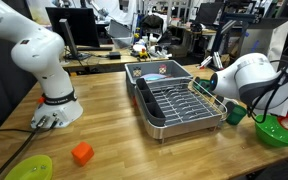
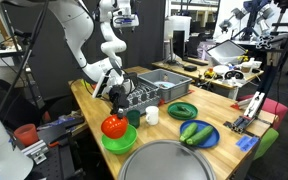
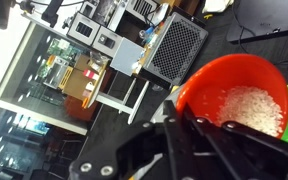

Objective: Pour the rice out of the orange bowl into the green bowl

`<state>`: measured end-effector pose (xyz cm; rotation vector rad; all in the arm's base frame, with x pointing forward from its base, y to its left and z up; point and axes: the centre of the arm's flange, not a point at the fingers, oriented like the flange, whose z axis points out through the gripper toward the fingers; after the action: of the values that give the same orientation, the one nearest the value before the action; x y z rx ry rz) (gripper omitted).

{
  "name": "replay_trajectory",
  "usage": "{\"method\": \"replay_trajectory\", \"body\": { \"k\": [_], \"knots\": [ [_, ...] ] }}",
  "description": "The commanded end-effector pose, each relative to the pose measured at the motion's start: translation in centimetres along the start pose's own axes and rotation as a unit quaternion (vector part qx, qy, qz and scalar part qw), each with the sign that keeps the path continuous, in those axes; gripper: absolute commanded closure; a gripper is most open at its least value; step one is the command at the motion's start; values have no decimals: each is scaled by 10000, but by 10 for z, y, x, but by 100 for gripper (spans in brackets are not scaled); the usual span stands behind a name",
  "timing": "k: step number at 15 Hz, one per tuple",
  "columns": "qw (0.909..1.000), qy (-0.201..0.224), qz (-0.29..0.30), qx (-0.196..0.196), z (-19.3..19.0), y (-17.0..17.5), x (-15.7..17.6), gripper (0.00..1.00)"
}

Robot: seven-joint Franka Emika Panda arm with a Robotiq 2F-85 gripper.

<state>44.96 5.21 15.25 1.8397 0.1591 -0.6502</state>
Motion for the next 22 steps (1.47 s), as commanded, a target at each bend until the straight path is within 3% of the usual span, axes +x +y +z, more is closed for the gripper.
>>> {"method": "replay_trajectory", "body": {
  "k": [1, 9, 17, 22],
  "knots": [
    [9987, -306, 113, -386, -5, -10, 3, 98],
    [9933, -525, 280, -995, -22, -28, 5, 98],
    [9918, -782, 339, -952, -12, -25, 27, 98],
    [9866, -1023, 374, -1210, -8, -26, 38, 98]
  ]
}}
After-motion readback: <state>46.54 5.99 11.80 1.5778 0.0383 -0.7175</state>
